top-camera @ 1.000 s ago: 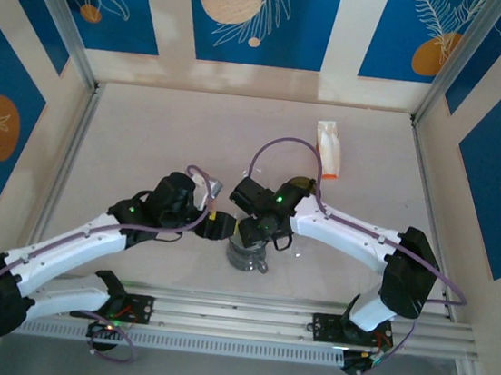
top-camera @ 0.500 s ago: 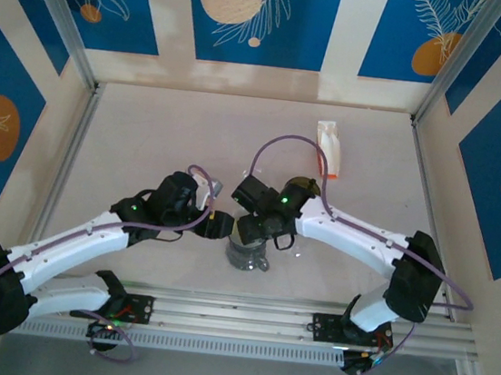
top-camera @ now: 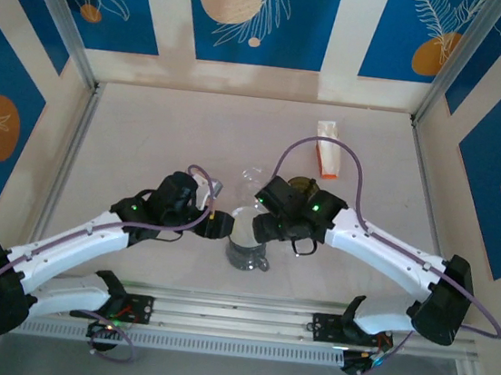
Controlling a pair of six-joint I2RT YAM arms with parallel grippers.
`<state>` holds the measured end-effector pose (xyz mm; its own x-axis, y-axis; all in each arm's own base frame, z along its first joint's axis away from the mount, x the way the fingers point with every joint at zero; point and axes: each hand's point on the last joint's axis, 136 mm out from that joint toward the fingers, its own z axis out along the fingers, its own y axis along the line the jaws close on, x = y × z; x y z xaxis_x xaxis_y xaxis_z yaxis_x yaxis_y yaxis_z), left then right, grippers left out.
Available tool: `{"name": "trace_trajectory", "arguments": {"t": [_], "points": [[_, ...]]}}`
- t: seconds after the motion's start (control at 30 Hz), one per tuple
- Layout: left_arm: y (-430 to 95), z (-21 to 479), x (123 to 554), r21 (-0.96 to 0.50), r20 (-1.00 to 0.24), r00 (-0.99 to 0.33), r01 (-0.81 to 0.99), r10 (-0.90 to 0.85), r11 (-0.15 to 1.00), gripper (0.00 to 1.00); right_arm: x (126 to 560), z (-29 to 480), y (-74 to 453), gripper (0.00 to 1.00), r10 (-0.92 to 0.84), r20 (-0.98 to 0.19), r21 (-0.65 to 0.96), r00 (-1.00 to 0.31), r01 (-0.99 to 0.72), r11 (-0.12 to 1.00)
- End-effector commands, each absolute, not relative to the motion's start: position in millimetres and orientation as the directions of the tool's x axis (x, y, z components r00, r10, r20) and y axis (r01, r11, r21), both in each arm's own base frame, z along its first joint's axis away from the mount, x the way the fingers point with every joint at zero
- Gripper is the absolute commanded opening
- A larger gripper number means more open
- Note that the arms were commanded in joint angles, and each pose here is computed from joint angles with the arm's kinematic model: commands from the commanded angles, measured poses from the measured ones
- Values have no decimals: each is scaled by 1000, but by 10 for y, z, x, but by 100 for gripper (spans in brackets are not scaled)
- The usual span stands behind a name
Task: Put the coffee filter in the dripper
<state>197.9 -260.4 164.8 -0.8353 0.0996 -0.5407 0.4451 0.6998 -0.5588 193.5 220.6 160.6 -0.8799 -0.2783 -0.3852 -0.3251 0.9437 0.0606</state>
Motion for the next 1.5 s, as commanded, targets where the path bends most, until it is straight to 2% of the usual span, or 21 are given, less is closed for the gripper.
{"name": "trace_trajectory", "arguments": {"t": [0.0, 0.13, 0.37, 0.8, 1.27, 1.37, 1.47], "points": [[-2611, 1672, 1990, -555, -537, -838, 441, 101, 706, 70, 1932, 1614, 2155, 76, -254, -393, 75, -884, -306, 949], [-2624, 1669, 1988, -559, -533, -840, 439, 101, 703, 70, 1939, 1622, 2240, 76, -267, -400, 90, -877, -328, 941], [-2632, 1682, 1996, -561, -532, -841, 439, 101, 702, 72, 2022, 1938, 2290, 76, -255, -495, 114, -831, -353, 929], [-2672, 1869, 1999, -585, -564, -822, 462, 75, 667, 79, 1875, 2326, 2008, 75, -148, -620, 188, -771, -329, 925], [-2602, 2375, 1959, -592, -640, -768, 508, 18, 626, 85, 1571, 2127, 1922, 70, -147, -585, 232, -798, -337, 912], [-2435, 2310, 1930, -552, -656, -755, 494, 15, 672, 86, 1409, 1965, 1926, 65, -165, -554, 256, -816, -355, 899], [-2308, 2043, 1839, -547, -612, -790, 446, 25, 708, 86, 1222, 1731, 1936, 63, -206, -510, 256, -835, -376, 891]]}}
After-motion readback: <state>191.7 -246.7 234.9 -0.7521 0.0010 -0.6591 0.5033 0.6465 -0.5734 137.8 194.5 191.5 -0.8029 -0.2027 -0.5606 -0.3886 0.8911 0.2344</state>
